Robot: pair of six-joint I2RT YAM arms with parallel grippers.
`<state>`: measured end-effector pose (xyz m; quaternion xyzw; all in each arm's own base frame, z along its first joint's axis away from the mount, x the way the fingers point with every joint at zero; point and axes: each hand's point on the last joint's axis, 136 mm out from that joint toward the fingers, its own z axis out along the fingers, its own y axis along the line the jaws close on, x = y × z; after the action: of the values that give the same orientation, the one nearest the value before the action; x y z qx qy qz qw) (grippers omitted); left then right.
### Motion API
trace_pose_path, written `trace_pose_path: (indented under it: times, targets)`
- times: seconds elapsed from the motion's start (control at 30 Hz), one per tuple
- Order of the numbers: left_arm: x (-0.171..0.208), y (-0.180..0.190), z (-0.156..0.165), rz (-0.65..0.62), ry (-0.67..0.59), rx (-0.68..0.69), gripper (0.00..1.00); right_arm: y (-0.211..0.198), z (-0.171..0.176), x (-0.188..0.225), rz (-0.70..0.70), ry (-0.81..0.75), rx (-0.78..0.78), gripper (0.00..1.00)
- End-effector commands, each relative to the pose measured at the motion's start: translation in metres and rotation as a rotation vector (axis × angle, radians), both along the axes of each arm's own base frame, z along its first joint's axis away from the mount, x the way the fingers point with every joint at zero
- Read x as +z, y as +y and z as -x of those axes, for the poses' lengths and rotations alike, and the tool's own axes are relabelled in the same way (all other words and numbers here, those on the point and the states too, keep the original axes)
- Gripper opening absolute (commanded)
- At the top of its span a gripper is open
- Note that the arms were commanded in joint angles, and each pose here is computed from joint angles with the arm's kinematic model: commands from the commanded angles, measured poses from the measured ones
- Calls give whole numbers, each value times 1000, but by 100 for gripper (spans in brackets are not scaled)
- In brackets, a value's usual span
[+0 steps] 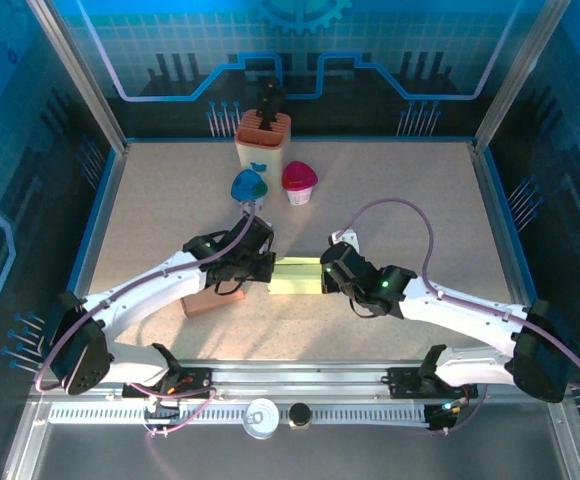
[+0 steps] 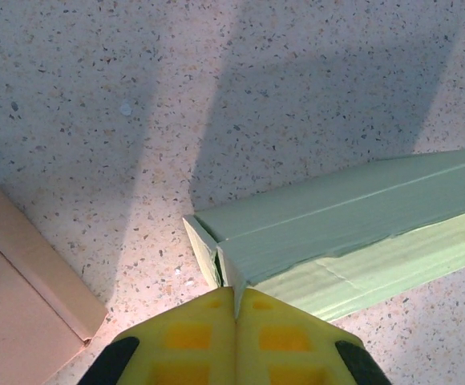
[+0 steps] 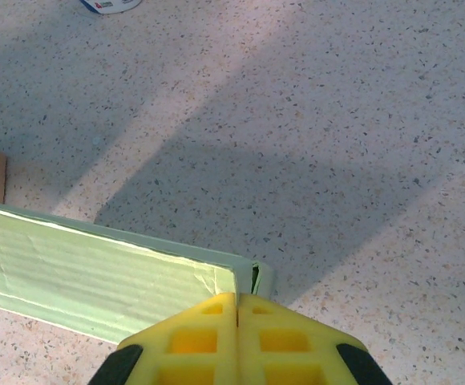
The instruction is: Fold the paper box
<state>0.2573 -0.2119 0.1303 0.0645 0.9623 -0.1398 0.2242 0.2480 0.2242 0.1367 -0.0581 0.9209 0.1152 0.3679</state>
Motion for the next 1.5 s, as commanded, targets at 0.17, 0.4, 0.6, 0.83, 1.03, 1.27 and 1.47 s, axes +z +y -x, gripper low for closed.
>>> trace_pose_path:
  times: [0.17, 0.4, 0.6, 0.83, 1.03, 1.27, 1.47]
  targets:
    - [1, -15, -3, 70, -25, 8, 4, 16, 0, 8, -44, -7, 10, 0]
    - [-9, -11, -2, 51, -30, 13, 2, 13, -1, 8, -47, -17, 3, 0]
    - [-13, -9, 1, 58, -39, 19, 1, 14, -1, 1, -36, -13, 4, 0]
    - [-11, -4, 5, 57, -77, 18, 1, 14, 0, 1, -34, -41, 11, 0]
    - [-21, -7, 10, 55, -102, 11, 1, 15, 2, -8, -23, -57, 17, 0]
    - [-25, -3, 12, 48, -143, 33, 2, 10, 3, -17, -1, -64, 10, 0]
    - [-32, -3, 14, 36, -171, 45, 2, 8, 9, -24, 12, -61, 26, 0]
